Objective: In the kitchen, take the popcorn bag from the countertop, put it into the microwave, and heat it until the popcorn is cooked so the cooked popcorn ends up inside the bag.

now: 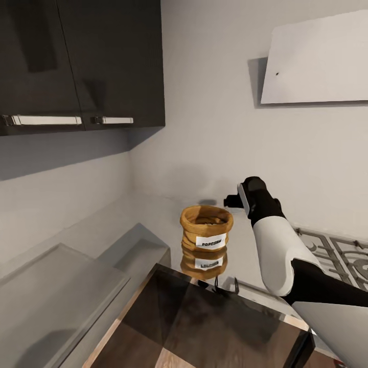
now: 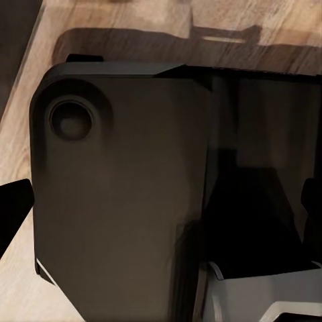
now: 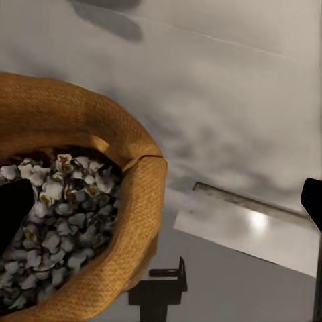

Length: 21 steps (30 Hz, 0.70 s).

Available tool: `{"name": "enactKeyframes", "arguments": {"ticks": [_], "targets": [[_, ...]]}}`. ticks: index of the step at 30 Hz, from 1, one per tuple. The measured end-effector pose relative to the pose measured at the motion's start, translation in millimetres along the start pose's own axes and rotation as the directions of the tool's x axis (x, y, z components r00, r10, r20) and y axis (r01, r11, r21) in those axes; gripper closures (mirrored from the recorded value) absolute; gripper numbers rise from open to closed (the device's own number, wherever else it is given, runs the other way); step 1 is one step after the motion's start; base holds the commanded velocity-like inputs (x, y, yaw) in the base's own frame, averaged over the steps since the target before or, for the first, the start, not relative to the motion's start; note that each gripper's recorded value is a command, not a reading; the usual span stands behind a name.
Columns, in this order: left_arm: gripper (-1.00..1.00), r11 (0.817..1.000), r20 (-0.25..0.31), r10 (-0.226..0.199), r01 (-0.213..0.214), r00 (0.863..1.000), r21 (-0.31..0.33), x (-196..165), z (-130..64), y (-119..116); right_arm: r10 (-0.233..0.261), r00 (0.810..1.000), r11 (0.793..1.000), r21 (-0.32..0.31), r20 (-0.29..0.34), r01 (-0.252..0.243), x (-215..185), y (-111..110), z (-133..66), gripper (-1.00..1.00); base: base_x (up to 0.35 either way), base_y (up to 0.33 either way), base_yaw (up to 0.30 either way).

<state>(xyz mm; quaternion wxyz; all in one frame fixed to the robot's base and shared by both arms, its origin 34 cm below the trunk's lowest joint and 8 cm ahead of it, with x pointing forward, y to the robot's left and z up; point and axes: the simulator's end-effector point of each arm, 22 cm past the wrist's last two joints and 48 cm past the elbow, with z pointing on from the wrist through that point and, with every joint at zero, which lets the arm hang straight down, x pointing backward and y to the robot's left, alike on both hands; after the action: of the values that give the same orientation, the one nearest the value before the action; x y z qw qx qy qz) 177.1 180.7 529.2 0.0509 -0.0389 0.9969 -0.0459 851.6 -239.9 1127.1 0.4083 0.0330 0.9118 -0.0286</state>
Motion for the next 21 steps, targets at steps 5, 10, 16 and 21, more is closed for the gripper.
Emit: {"name": "enactKeyframes", "arguments": {"ticks": [5, 10, 16, 21], "targets": [[-1.0, 1.0, 0.0, 0.0, 0.0, 1.0, 0.0, 0, 0.1, 0, 0.0, 1.0, 1.0, -0.005, 0.023, 0.0, -4, 1, 1.2, -1.0, 0.0, -0.147, 0.0], [-1.0, 1.0, 0.0, 0.0, 0.0, 1.0, 0.001, 0, 0.1, -1, -0.005, 0.999, 1.0, 0.008, 0.046, 0.005, -8, -1, 2.1, -1.0, 0.0, -0.264, 0.0], [-1.0, 1.0, 0.001, 0.0, 0.0, 1.0, 0.0, 0, 0.0, 0, -0.007, 0.997, 1.0, 0.007, 0.08, 0.006, -16, 0, 1.9, -1.0, 0.0, -0.049, 0.196], [-1.0, 1.0, 0.001, 0.0, 0.0, 1.0, 0.0, 0, 0.0, 0, -0.011, 0.997, 1.0, -0.008, 0.079, 0.012, -15, 13, 0.7, -1.0, 0.0, -0.001, 0.273]]}}
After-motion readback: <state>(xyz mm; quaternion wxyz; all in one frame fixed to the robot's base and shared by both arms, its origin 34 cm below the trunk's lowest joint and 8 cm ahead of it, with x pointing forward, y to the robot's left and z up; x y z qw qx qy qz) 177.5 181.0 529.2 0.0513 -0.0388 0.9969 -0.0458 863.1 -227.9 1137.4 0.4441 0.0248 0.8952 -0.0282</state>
